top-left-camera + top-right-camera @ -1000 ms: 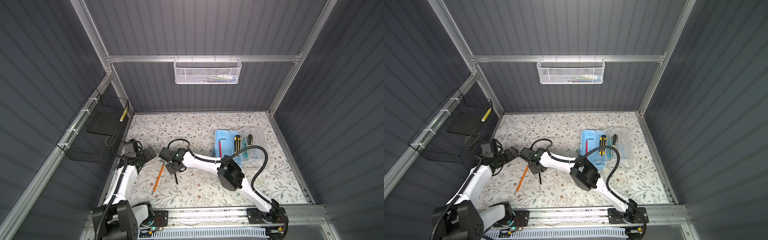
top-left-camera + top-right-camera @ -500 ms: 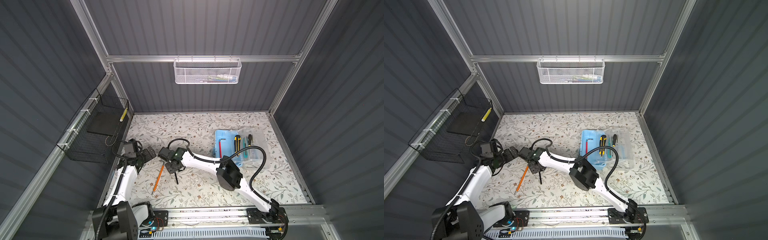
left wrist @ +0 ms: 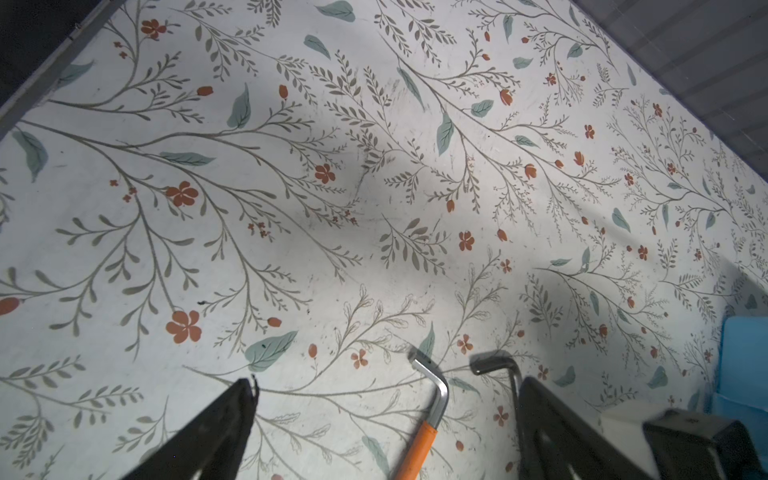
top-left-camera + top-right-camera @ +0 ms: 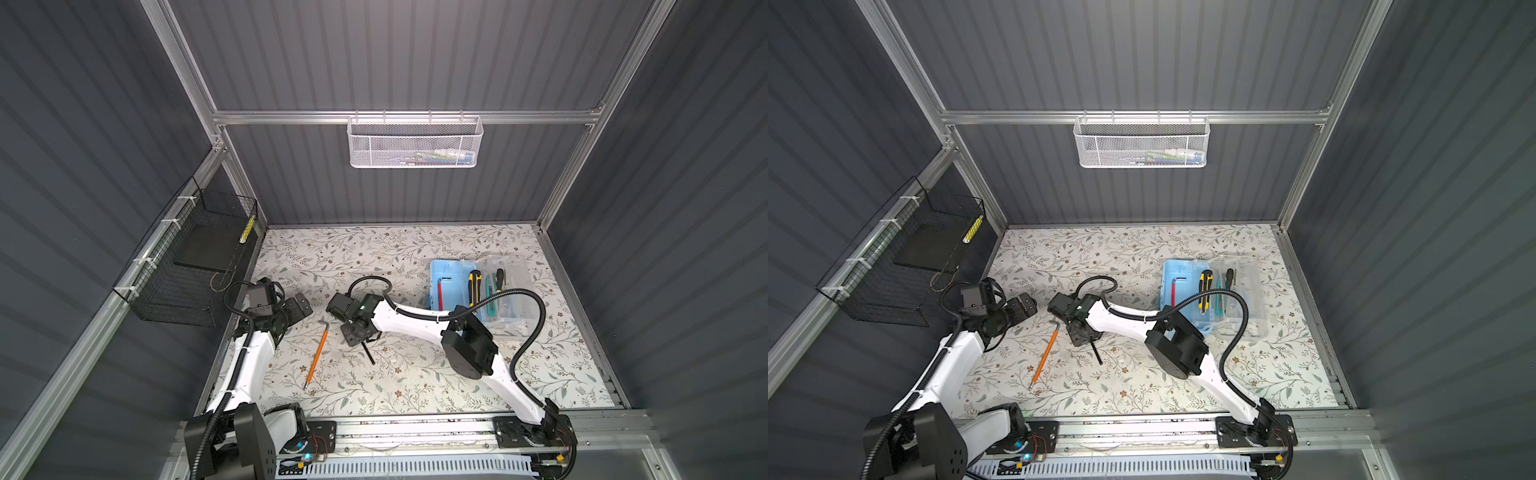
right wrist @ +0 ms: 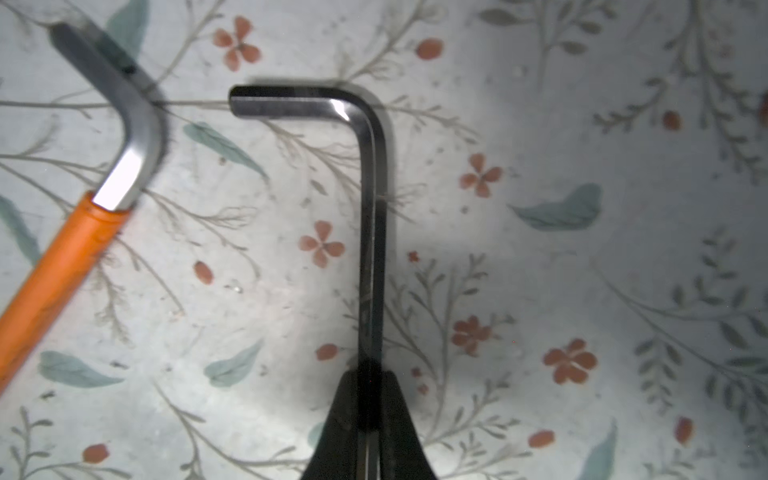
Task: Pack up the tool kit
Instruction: 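Lift the black hex key and carry it into the blue box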
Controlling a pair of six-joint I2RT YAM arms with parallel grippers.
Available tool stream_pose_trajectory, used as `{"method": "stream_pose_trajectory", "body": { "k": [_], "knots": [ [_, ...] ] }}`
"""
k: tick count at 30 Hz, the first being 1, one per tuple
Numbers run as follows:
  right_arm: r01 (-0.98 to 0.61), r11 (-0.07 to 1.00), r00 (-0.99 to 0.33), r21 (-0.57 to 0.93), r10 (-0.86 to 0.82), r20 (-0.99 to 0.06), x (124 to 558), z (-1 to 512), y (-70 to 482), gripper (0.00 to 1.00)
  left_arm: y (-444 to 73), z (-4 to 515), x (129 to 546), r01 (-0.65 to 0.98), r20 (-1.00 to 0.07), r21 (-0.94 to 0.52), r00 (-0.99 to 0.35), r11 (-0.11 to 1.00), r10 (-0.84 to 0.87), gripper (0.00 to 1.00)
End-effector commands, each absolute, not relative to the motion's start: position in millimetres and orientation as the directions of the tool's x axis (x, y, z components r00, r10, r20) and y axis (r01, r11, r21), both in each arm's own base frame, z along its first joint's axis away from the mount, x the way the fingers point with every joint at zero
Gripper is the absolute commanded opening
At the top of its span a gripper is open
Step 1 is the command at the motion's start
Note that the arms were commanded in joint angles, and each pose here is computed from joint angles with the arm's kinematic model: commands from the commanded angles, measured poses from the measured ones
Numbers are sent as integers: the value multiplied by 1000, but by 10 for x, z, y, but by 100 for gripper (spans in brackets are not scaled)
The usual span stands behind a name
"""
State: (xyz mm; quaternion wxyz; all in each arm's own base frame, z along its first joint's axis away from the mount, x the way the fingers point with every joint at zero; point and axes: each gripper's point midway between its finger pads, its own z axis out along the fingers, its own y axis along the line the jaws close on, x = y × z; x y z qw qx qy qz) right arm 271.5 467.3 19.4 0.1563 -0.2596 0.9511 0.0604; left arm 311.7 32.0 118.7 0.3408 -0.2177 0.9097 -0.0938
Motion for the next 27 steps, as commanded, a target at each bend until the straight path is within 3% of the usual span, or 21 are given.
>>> {"method": "stream_pose_trajectory", "body": {
  "k": [1,14,27],
  "knots": [
    [-455,891,-843,-5,-432,-322,2830,243,4403,4,415,1199,3088,-363,-589,-311,-651,878,-478,99],
    [-325,946,-848,11,-287,-445,3067,983,3765,0,395,1200,3086,-355,-588,-319,-654,879,-477,99],
    [-60,995,-853,-81,-93,-514,3379,1324,2393,0,364,1188,3099,-342,-582,-331,-659,880,-475,99]
  ]
}}
